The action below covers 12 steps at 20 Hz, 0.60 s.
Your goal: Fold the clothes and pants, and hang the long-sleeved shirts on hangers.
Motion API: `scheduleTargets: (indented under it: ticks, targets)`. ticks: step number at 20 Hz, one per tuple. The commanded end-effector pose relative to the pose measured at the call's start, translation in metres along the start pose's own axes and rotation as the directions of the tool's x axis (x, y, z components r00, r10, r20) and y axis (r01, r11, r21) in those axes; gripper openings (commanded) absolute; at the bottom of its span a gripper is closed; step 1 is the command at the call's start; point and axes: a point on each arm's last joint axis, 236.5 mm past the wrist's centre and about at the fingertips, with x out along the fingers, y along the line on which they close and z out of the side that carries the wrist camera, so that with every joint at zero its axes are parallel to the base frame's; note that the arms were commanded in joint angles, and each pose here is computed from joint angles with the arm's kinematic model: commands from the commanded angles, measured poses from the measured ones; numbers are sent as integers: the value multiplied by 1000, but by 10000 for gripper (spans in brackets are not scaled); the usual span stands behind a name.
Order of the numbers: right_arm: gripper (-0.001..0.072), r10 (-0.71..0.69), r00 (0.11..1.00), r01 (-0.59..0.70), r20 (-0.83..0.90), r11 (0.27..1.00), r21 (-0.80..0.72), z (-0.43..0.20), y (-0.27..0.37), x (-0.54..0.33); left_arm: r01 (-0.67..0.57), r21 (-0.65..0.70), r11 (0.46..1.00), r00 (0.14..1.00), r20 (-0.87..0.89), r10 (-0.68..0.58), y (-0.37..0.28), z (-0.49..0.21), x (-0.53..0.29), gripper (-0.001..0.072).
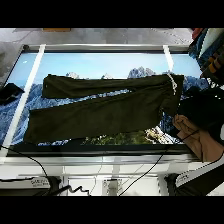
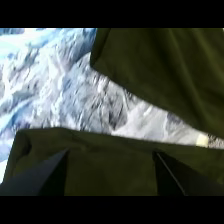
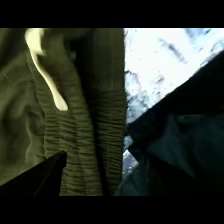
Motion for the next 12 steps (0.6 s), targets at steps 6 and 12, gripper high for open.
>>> scheduleTargets:
  ticks: [6, 12]
  targets:
    - [567, 5, 1000, -4, 11, 997, -72, 8, 18, 25, -85, -77, 993, 992, -104, 77, 45, -46, 32, 541]
    - [566, 0, 1000, 2, 28, 997, -72, 12, 17, 25, 73, -240, 968, 997, 3, -74, 19, -25, 104, 702]
